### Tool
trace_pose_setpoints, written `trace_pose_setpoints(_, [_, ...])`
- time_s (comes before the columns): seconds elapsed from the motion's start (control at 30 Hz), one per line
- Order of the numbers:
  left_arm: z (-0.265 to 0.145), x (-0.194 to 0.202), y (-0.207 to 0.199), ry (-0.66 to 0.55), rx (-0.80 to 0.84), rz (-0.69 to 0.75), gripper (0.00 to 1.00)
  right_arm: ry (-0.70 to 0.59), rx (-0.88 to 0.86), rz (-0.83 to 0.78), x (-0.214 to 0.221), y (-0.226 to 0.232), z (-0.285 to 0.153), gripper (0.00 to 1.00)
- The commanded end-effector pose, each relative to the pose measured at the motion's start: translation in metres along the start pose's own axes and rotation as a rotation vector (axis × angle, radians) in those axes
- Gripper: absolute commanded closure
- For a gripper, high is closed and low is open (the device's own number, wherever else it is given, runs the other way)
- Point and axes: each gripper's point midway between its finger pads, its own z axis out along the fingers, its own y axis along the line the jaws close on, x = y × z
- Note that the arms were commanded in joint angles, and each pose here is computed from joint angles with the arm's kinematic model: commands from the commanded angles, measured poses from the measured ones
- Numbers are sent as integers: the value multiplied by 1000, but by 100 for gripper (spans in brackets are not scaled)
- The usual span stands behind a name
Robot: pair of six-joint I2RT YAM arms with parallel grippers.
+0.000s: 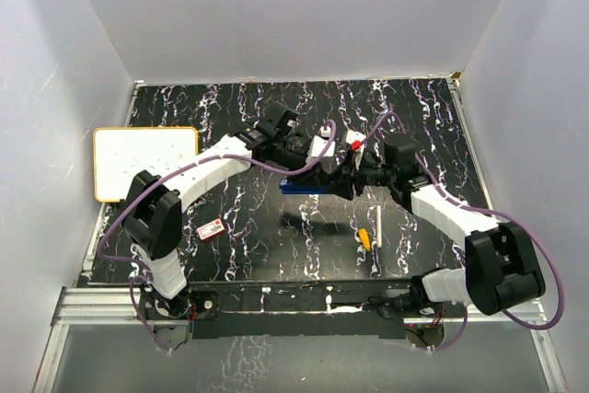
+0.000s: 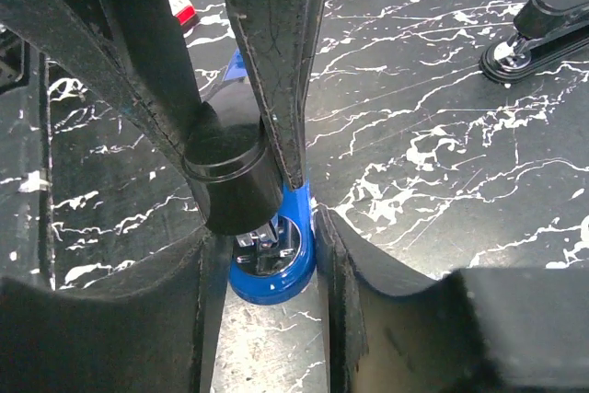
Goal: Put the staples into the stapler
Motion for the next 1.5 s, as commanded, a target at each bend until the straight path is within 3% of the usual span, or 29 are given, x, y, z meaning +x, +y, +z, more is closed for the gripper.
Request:
trace_pose_setpoints(0.0, [-17, -36, -12, -123, 33, 78, 100, 27, 39, -102, 6, -12, 1, 65])
trace_pose_setpoints(0.27, [-33, -33, -3, -178, 33, 68, 100, 174, 137, -179, 42, -45, -11, 92])
trace_pose_setpoints(0.97, [-65, 41, 10, -166, -88, 18, 100, 416, 272, 3, 112, -93, -14, 92])
trace_pose_setpoints(1.47, [-65, 105, -9, -71, -131, -37, 100, 523, 265, 55, 146, -90, -6, 92])
